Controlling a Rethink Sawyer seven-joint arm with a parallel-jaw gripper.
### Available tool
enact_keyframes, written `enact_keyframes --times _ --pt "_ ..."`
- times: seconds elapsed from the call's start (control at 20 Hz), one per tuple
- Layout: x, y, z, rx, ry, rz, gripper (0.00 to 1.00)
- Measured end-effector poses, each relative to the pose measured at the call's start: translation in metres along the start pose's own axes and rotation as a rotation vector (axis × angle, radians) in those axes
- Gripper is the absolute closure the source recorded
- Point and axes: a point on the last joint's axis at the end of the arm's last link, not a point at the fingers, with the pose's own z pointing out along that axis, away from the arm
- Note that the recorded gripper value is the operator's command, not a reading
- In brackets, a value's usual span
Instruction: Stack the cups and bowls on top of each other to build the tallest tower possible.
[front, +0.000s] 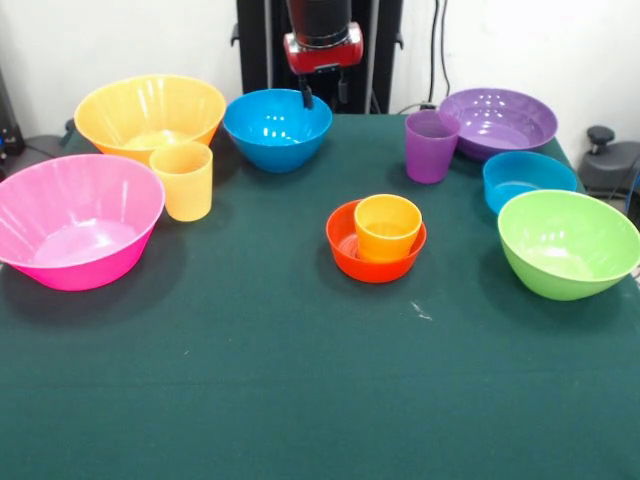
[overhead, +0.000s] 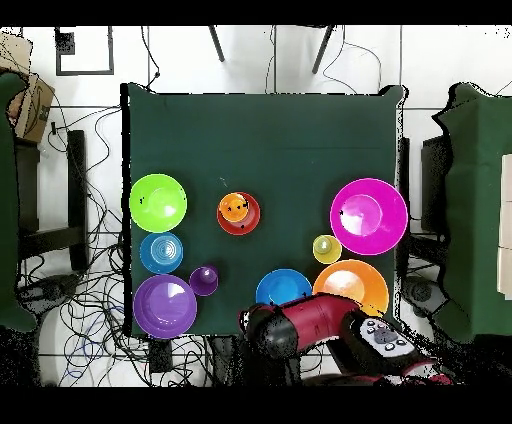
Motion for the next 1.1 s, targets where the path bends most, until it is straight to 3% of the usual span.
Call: enact_keyframes --times 0.2,0.45,0.9,0.95,1.1 --pt "0.004 0.01 0.017 -0.014 0.017 -0.013 0.0" --pt "0.006 0.025 0.036 -0.033 0.01 -0.035 0.0" --pt "0.005 0.023 0.056 -0.062 0.021 -0.012 0.0" --pt "0.004 0.019 0.061 -0.072 0.022 0.003 1.0" --pt "0.004 0.018 0.062 -0.075 0.02 0.009 1.0"
